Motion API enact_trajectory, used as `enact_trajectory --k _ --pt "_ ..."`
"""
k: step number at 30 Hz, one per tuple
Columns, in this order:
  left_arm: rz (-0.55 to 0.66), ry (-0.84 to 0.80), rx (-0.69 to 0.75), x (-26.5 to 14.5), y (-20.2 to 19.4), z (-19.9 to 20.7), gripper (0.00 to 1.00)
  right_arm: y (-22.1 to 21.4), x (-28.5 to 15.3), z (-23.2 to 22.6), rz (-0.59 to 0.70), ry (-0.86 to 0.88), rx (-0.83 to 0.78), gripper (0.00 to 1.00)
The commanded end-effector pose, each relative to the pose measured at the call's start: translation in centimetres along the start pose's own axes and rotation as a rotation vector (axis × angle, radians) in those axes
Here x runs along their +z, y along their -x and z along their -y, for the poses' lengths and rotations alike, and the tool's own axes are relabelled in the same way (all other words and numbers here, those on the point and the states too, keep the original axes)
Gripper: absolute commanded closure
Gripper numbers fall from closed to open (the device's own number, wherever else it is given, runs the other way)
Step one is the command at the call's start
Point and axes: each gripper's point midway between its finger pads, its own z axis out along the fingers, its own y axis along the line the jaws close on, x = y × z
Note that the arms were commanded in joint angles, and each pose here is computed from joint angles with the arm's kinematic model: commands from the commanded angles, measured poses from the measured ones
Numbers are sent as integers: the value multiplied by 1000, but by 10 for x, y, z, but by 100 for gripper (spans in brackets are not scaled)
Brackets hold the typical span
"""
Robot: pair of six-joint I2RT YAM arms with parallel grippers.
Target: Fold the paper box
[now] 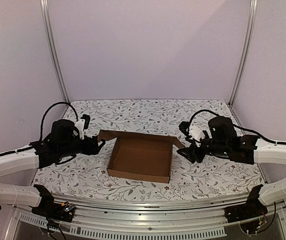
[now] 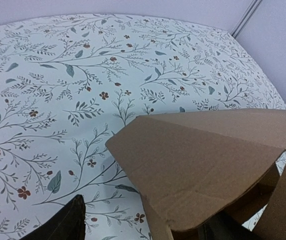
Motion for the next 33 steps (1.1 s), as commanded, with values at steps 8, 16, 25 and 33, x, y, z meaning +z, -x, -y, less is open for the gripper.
enact_trajectory --k 8,16,25,33 --pt "17 -17 12 -1 12 7 26 -1 -1 -4 15 13 -4 63" --pt "14 -13 10 0 12 7 26 -5 -6 -1 19 -7 -2 76" --pt "4 -10 7 1 10 7 26 5 -12 0 78 -14 10 79" --pt "-4 -7 2 1 8 6 26 7 -11 0 78 -15 0 80"
